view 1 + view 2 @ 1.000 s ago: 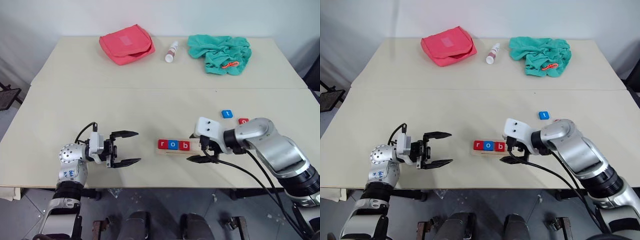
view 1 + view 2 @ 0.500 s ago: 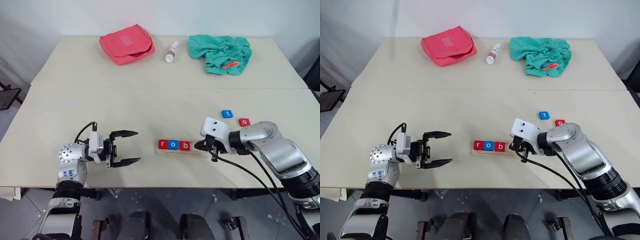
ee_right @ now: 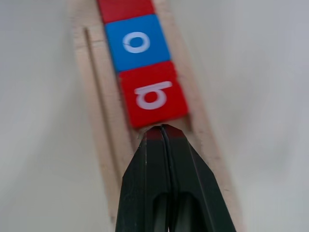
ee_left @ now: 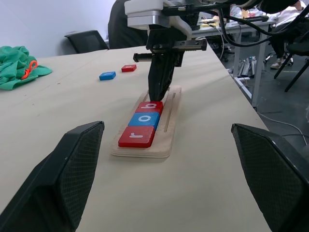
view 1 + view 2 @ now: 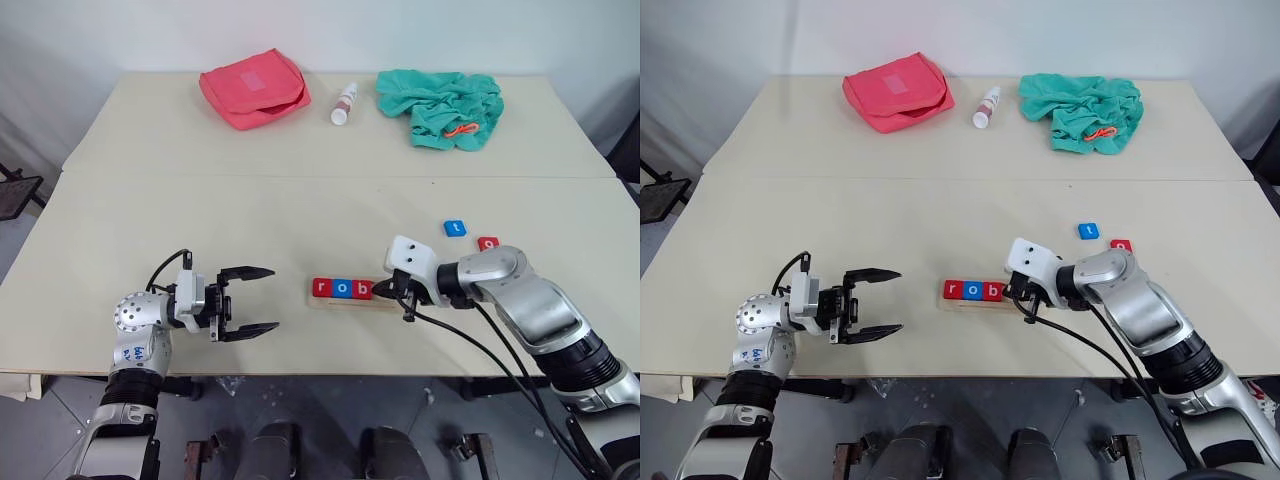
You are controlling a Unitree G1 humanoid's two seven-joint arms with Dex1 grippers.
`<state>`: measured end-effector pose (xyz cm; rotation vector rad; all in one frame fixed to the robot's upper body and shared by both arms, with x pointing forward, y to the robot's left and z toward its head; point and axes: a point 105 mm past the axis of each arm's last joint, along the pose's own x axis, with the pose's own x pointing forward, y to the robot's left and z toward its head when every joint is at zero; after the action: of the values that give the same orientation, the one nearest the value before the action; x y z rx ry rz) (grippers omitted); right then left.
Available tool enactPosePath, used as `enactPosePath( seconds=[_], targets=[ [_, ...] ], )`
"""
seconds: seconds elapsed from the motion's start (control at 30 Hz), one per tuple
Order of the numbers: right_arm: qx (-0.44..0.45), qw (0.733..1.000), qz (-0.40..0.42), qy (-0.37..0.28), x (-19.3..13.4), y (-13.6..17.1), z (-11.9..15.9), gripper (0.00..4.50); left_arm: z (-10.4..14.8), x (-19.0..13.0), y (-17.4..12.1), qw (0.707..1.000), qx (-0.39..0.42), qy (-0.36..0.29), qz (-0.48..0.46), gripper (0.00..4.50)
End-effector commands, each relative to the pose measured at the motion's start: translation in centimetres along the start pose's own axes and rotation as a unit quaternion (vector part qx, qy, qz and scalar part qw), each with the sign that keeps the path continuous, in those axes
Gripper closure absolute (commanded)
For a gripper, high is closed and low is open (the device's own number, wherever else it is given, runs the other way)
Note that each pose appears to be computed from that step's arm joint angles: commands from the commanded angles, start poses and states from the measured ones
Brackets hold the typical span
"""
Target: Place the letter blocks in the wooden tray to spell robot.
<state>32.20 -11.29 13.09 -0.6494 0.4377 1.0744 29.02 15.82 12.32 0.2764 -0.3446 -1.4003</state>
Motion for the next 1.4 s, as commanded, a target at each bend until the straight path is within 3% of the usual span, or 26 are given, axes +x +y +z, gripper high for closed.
enactPosePath(
  seconds=[0.03,0.23,0.33,0.47,0.67,0.93,1.4],
  targets=[
    [-0.012,1.000,-0.026,-0.010,-1.0,-0.7,0.8,4.48,0.6,-0.1,0.4,1.000,0.014,0.000,0.000,0.00],
    [0.044,0.992,-0.084,-0.081,-5.6,-1.3,1.7,4.48,0.4,0.0,1.0,1.000,0.003,-0.008,0.002,0.00],
    [0.060,0.984,-0.137,-0.101,-7.6,-1.8,0.7,3.58,0.5,-0.1,1.4,1.000,0.001,-0.018,0.011,0.00],
    [0.085,0.959,-0.249,-0.104,-11.1,-2.7,-3.0,2.19,0.3,-0.1,1.6,1.000,-0.002,-0.017,0.010,0.00],
    [0.115,0.932,-0.333,-0.084,-14.8,-2.2,-7.9,0.13,0.2,0.0,2.1,1.000,-0.003,-0.016,0.002,0.00],
    [0.185,0.893,-0.404,-0.072,-17.8,-2.2,-12.8,0.04,0.2,0.5,2.3,1.000,-0.002,-0.019,-0.005,0.00],
    [0.219,0.884,-0.402,-0.090,-17.2,-2.8,-13.2,0.04,0.4,0.1,2.0,1.000,0.004,-0.018,-0.003,0.00]
  ],
)
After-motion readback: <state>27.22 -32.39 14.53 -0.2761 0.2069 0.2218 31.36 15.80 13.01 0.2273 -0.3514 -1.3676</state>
